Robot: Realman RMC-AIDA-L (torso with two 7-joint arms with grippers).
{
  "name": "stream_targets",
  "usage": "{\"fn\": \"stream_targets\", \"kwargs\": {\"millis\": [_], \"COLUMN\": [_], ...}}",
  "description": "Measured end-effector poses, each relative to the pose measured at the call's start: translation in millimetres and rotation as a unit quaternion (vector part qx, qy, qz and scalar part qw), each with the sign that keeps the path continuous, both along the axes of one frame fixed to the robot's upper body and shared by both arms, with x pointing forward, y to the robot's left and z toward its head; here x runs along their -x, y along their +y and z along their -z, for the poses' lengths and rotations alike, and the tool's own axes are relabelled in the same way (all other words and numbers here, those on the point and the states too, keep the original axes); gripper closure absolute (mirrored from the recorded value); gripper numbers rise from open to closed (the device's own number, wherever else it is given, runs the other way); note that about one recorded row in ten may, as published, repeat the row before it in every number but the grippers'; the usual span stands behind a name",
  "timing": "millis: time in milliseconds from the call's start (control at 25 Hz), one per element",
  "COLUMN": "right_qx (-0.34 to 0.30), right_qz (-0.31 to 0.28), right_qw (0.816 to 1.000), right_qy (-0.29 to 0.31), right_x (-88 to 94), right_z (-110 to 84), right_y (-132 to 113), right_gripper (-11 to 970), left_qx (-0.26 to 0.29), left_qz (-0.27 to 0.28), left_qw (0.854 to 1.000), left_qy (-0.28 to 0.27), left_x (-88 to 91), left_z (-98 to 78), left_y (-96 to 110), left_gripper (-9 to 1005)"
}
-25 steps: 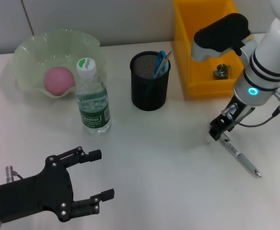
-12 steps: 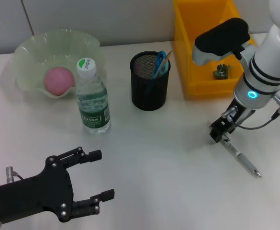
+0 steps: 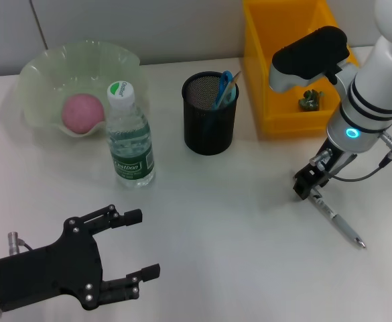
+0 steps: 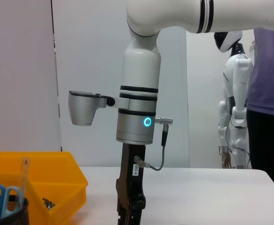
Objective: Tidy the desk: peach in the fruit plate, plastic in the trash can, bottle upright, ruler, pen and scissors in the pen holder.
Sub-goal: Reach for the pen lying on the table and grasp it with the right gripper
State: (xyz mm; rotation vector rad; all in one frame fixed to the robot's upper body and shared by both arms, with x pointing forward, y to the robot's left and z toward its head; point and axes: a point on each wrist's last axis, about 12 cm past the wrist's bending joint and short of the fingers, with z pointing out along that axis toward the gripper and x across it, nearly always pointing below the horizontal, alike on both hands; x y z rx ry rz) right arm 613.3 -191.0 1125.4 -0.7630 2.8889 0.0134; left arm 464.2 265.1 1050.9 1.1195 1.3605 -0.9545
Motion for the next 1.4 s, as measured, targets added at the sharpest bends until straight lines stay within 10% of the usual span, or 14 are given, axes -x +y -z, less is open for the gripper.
{"fn": "stream_targets", "kwargs": {"millis": [1400], "right_qx": [0.006], "right_qz": [0.003], "right_qw": [1.000], "right_qy": [0.003], "right_x": [0.7], "right_z": [0.3], "right_y": [-1.5], "right_gripper": [546], "left_qx": [0.004], "left_qz": [0.003], "left_qw": [1.000], "left_qy": [0.002], "left_x": [0.6], "left_z": [-0.8], "left_y": [-0.4], "left_gripper": [199]}}
